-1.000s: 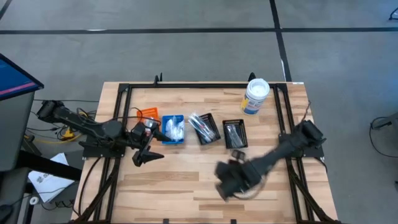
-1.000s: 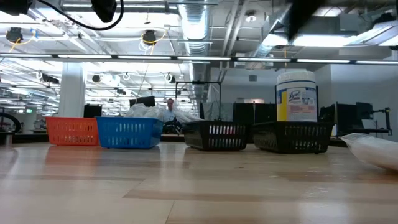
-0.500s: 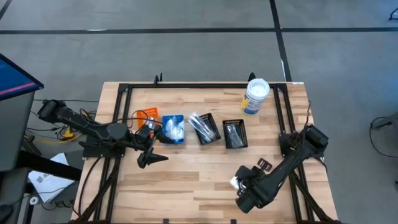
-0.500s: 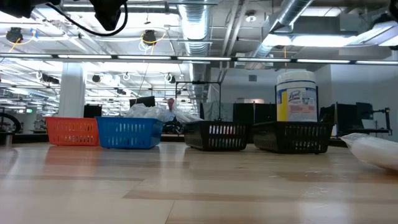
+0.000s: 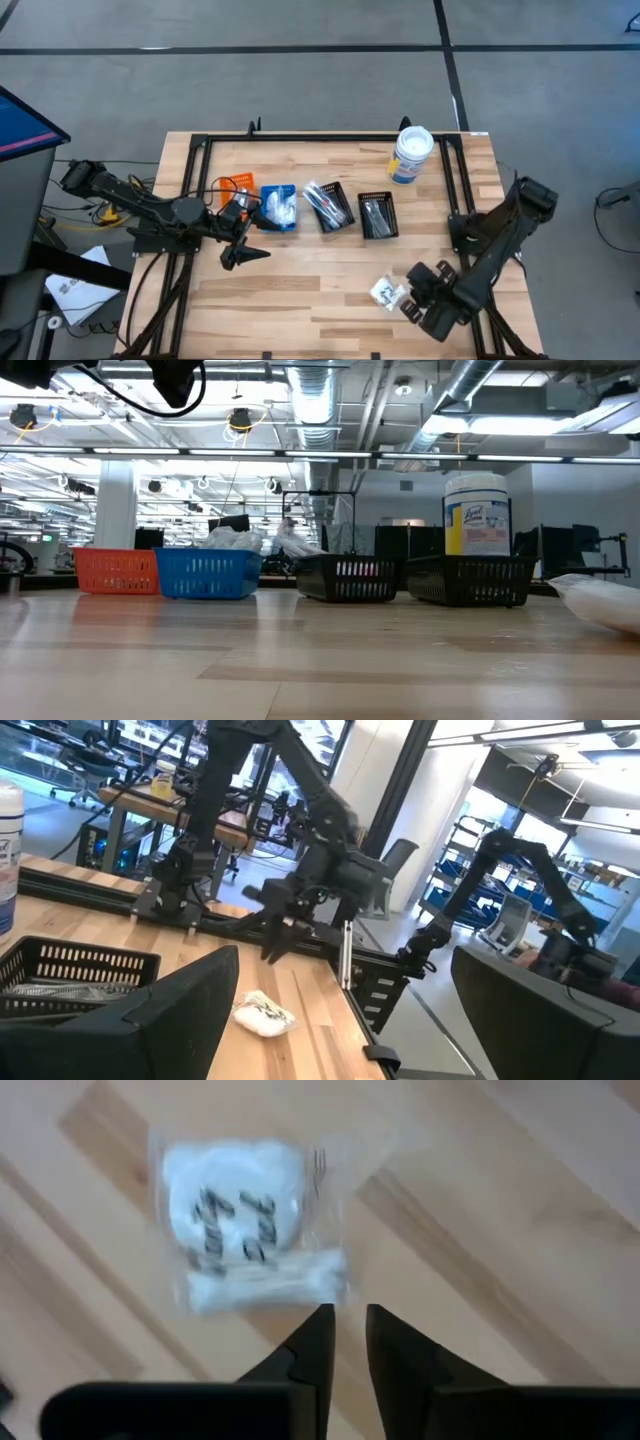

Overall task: Pick & Place Travel size toiletries
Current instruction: Put the pack of cotton buds into the blue bin

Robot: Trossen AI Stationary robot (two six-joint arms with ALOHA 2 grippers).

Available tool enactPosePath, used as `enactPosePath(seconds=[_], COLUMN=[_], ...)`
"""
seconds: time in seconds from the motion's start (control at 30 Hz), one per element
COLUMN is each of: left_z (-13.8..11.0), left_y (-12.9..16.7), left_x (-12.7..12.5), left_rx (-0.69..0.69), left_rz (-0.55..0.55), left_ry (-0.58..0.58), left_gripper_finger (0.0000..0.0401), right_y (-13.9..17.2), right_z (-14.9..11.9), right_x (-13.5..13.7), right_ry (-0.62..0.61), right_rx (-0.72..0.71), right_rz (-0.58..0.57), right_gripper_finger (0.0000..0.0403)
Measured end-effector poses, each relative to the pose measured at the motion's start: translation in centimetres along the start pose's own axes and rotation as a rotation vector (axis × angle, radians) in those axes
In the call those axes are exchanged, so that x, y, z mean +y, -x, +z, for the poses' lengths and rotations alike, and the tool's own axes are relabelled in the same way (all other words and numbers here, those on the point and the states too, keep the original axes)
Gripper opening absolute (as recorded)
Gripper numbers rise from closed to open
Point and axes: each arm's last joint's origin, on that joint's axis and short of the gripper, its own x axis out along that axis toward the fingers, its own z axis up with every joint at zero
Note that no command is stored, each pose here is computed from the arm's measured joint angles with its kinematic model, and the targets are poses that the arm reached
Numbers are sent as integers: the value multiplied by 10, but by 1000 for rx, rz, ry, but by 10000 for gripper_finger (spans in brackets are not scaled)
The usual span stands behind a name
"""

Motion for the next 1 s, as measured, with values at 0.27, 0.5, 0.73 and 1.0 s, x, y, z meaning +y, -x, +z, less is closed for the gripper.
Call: enactPosePath(seconds=[0.27, 0.5, 0.73, 1.0], left_z=[1, 1, 1, 1], left_y=[0, 0, 0, 0], left_x=[0, 0, 0, 0], left_rx=[-6, -6, -6, -6], left_rz=[-2, -2, -2, -2], left_ry=[0, 2, 3, 3], left_gripper_finger=[360, 360, 360, 360], right_y=[-23, -32, -33, -50], right_z=[12, 22, 23, 10], right_x=[-20, -5, -10, -7], right_ry=[-71, 14, 3, 15], right_rx=[-39, -22, -15, 1], right_rz=[-23, 102, 54, -23], right_gripper_finger=[80, 193, 272, 275])
